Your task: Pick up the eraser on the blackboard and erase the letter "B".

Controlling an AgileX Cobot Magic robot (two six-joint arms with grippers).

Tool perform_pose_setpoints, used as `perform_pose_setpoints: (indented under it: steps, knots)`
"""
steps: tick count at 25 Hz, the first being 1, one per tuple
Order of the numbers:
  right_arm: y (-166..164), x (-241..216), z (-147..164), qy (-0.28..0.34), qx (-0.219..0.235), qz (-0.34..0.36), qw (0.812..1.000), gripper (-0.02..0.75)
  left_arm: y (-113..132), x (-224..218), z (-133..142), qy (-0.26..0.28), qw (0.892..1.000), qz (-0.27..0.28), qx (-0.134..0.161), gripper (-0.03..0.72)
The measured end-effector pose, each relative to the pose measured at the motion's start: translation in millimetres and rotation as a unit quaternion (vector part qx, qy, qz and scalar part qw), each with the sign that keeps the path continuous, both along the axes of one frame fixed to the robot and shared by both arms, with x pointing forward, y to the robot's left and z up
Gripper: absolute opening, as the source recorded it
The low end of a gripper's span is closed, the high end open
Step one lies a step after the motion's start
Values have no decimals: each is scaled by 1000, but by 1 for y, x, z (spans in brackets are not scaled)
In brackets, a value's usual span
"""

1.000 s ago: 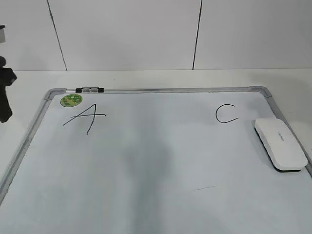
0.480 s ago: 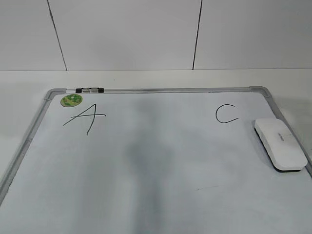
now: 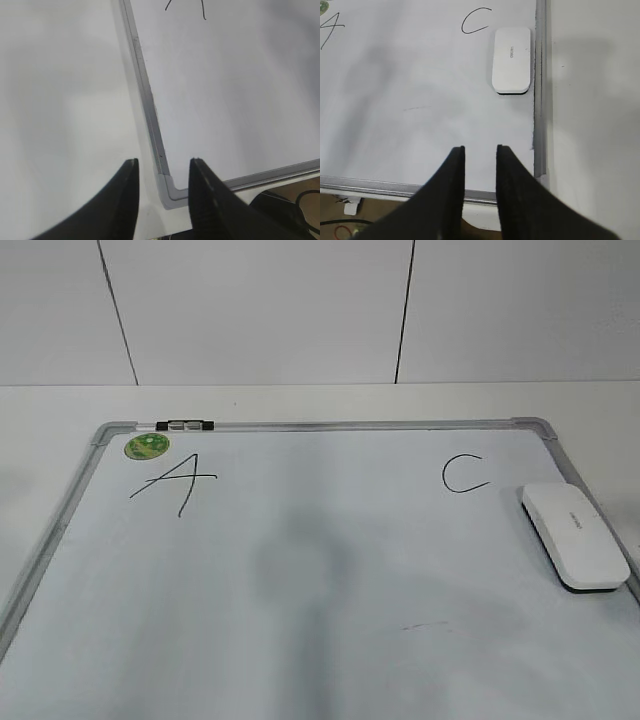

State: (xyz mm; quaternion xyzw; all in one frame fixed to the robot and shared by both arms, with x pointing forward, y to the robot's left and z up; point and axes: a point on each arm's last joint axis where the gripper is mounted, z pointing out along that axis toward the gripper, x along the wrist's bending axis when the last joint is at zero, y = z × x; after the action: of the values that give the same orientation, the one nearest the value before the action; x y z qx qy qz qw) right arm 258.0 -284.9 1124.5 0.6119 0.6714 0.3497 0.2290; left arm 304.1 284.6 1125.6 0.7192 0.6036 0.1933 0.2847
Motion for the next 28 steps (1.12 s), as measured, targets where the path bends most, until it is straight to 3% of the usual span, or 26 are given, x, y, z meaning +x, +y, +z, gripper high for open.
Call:
perform_pose_setpoints:
  steps: [7, 14, 18, 28]
  knots:
    - [-3, -28, -33, -37, -22, 16, 999, 201, 5, -54, -23, -78, 997, -4, -1, 255]
    - [-4, -43, -70, -57, -34, 26, 997, 201, 9, -88, -49, -161, 987, -7, -2, 255]
    - [-7, -40, -75, -73, -49, 13, 996, 201, 9, -85, -67, -151, 988, -5, 3, 255]
    - [-11, -31, -79, -92, -65, -5, 994, 200, 11, -75, -72, -178, 984, 6, 10, 254]
